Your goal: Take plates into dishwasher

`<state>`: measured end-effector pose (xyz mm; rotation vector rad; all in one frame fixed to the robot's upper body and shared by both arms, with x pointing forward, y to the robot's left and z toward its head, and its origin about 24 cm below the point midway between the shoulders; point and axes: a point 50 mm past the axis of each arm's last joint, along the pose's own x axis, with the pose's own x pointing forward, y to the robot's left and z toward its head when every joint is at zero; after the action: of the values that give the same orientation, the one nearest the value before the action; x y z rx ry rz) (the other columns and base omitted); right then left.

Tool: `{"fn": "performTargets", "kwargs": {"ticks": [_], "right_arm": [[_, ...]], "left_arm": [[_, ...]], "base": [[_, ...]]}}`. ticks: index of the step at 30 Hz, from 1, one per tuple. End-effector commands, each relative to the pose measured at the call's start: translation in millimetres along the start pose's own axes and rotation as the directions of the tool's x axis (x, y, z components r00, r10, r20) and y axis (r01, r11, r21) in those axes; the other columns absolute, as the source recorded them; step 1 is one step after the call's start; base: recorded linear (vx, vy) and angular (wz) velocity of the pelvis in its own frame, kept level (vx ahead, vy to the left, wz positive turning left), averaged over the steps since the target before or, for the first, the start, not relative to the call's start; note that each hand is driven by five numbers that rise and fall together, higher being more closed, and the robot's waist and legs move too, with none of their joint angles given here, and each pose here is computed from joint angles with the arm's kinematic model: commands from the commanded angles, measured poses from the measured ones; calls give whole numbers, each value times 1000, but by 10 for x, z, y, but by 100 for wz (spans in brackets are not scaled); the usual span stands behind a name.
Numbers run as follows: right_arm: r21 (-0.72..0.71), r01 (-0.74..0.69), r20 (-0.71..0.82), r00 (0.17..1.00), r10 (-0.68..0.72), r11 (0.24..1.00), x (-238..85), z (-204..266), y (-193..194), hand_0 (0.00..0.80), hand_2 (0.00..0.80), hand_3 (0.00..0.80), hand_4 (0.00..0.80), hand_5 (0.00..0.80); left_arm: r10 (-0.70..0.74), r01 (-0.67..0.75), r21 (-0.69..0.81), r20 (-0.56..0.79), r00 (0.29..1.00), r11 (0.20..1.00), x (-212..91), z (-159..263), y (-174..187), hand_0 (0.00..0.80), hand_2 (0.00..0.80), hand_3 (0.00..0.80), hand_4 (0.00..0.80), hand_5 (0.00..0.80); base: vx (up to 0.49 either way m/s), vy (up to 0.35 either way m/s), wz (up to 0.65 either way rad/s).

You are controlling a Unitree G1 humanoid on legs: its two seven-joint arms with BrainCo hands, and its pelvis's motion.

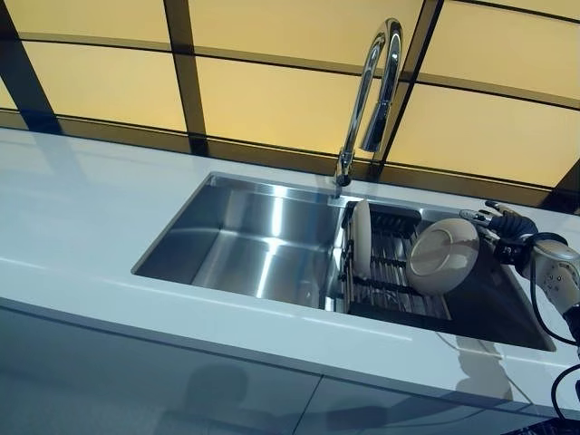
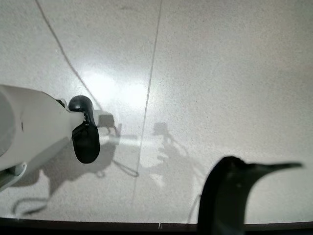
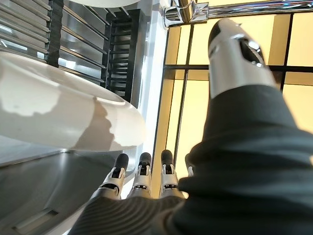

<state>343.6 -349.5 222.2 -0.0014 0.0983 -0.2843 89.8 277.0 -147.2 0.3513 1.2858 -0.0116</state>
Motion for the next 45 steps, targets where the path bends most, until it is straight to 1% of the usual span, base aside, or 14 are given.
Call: {"fn": "performTargets", "kwargs": {"ticks": [1, 10, 45], "right_arm": [[-65, 63, 135, 989, -54, 996, -88, 507, -161, 0, 0, 0, 0, 0], [-83, 58, 110, 993, -49, 995, -98, 481, -212, 0, 0, 0, 0, 0], [-68, -59, -12, 998, 59, 996, -59, 179, -102, 0, 0, 0, 0, 0]], "left_arm": [[15, -14, 92, -11, 1000, 996, -6, 19, 104, 0, 0, 0, 0, 0], [9, -8, 99, -7, 1000, 995, -6, 11, 90, 0, 0, 0, 0, 0], [2, -3, 84, 14, 1000, 996, 0, 57, 71, 0, 0, 0, 0, 0]], "base": [[0, 0, 0], [0, 0, 0], [0, 0, 0]]}}
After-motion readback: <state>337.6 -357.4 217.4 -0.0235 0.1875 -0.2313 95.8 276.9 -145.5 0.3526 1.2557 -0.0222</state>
